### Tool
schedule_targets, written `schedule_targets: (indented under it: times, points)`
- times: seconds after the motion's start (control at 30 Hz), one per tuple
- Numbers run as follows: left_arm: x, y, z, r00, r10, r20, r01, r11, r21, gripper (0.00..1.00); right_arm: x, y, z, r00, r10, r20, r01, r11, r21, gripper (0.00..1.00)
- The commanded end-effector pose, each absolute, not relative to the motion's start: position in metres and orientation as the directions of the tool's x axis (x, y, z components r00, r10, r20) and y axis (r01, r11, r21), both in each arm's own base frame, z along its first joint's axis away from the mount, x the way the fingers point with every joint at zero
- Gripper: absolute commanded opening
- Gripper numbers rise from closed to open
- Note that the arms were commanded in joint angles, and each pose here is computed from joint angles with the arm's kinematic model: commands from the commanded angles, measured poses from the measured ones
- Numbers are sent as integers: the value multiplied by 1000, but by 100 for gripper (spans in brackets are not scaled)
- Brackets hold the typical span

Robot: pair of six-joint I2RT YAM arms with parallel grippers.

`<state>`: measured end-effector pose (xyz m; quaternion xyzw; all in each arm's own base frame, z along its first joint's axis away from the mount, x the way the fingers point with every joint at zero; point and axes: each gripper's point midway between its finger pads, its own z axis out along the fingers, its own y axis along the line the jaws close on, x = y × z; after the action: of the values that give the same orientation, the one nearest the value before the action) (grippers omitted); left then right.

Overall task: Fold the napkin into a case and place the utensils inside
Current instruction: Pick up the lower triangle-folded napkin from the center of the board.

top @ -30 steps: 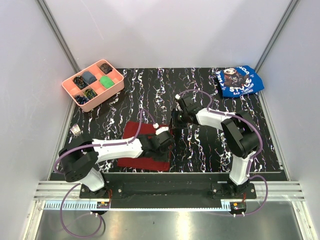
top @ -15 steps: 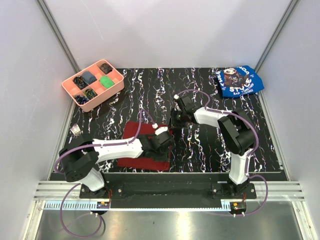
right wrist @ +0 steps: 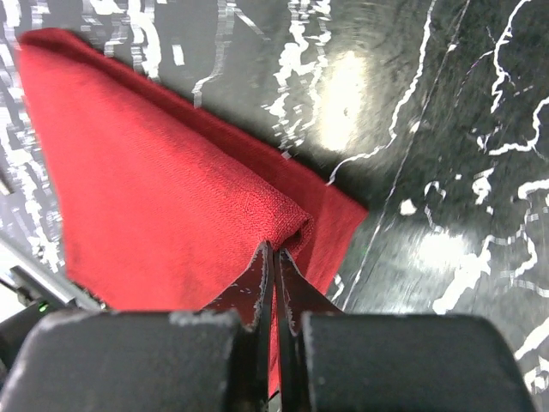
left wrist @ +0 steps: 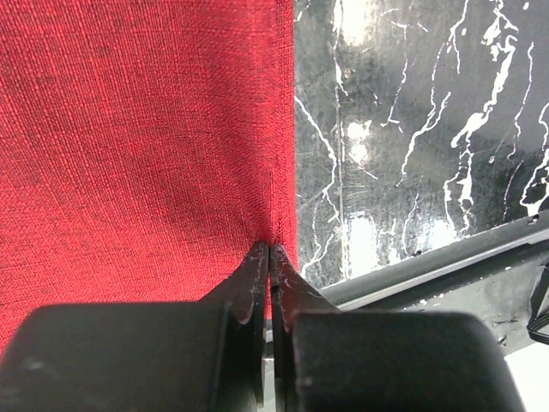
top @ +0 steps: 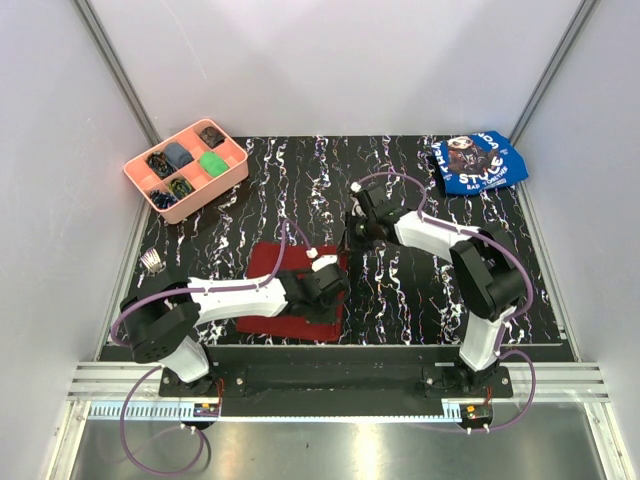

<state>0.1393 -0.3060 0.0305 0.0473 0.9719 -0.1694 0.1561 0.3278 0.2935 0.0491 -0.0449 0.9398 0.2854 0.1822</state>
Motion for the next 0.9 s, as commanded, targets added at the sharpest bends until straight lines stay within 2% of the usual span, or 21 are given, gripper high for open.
schedule_targets:
  times: [0.0, 0.23, 0.6, 0.67, 0.7, 0.73, 0.83, 0.87]
  points:
    - [140, -321, 48, -936, 34, -350, 176, 907, -382, 0, 336, 289, 85, -899, 57, -435, -200, 829, 522, 0]
    - [137, -327, 47, -942, 47, -334, 188, 895, -404, 0, 331, 278, 57, -921, 50, -386, -163, 851, 500, 0]
    - [132, -340, 57, -937, 83, -339, 246, 846, -473, 0, 327, 255, 35, -920, 51, -388, -122, 905, 408, 0]
    - [135, -337, 64, -928, 78, -363, 256, 844, -472, 19, 325, 253, 34, -921, 46, -387, -123, 908, 401, 1]
    - [136, -334, 77, -922, 63, -383, 262, 829, -495, 27, 325, 252, 37, -918, 47, -394, -124, 909, 398, 10]
    - [144, -327, 82, -908, 42, -416, 258, 840, -478, 40, 323, 248, 37, -916, 43, -400, -122, 917, 379, 16]
    - [168, -307, 109, -888, -43, -457, 225, 827, -515, 53, 324, 239, 41, -907, 37, -419, -123, 930, 347, 28]
    - [187, -294, 115, -882, -102, -460, 181, 829, -530, 53, 323, 239, 42, -907, 31, -420, -128, 930, 344, 30]
